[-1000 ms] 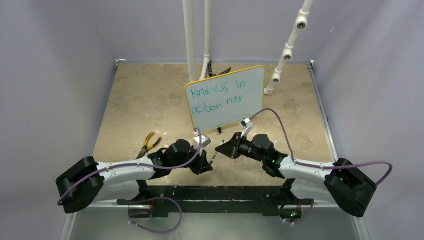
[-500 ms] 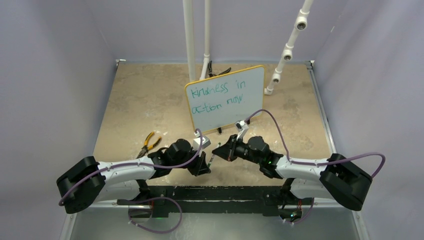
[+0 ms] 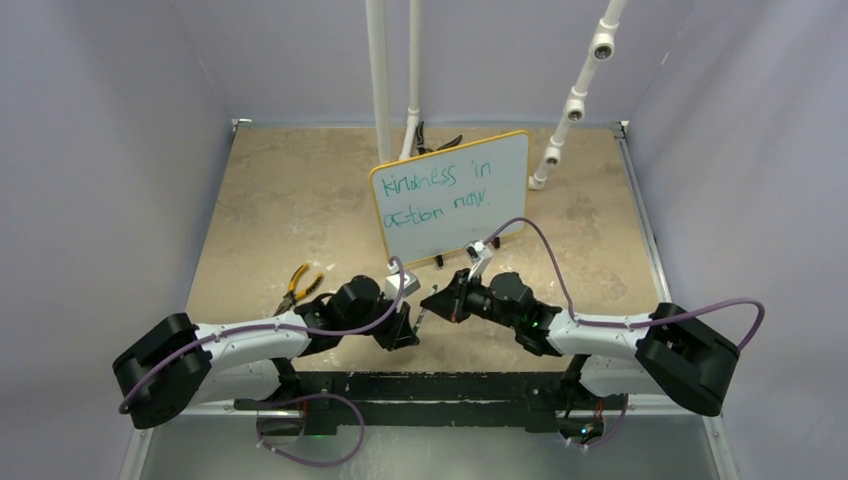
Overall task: Write a sentence on the whiteboard
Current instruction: Adjust the pen cap from the whiteboard marker, then put down the whiteboard marker at the center of the board, then reset both arms
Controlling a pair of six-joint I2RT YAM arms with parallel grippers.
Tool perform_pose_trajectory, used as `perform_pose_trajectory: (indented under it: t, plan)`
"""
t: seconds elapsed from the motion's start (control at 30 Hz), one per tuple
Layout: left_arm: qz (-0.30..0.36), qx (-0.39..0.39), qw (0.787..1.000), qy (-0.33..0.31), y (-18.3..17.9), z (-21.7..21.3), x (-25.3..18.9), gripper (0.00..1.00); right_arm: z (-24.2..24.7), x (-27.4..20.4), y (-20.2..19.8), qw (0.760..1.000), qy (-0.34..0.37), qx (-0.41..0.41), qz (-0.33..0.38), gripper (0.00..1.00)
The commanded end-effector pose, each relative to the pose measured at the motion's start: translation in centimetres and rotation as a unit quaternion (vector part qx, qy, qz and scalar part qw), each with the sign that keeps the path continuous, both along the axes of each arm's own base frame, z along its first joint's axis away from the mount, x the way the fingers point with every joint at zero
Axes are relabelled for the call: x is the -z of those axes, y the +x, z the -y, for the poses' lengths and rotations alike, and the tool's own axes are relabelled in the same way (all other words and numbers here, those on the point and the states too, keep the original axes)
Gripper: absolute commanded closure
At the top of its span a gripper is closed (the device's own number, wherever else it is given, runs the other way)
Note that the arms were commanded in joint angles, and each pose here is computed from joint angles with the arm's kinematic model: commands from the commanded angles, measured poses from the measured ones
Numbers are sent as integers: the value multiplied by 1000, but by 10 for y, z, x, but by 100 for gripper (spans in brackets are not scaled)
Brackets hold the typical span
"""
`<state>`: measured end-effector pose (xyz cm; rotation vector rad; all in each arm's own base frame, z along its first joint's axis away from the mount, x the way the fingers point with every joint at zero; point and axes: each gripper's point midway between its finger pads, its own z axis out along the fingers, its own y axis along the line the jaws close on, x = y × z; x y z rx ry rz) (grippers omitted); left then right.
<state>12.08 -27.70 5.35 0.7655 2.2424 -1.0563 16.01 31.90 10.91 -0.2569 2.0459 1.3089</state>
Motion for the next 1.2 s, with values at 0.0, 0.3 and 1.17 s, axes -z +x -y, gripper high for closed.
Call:
perform_pose_trajectory:
  t: [0.0,0.3,1.17]
  plan:
    - [184,-106,959,-190,88,32,-140,100,17,63,-93,973,-117,-151,-127,100]
    - [145,-177,968,-102,94,1,-101,80,27,31,-38,985,-118,31,-122,100]
    - [126,-404,906,13,151,-124,-108,27,126,7,68,948,-175,259,-58,12]
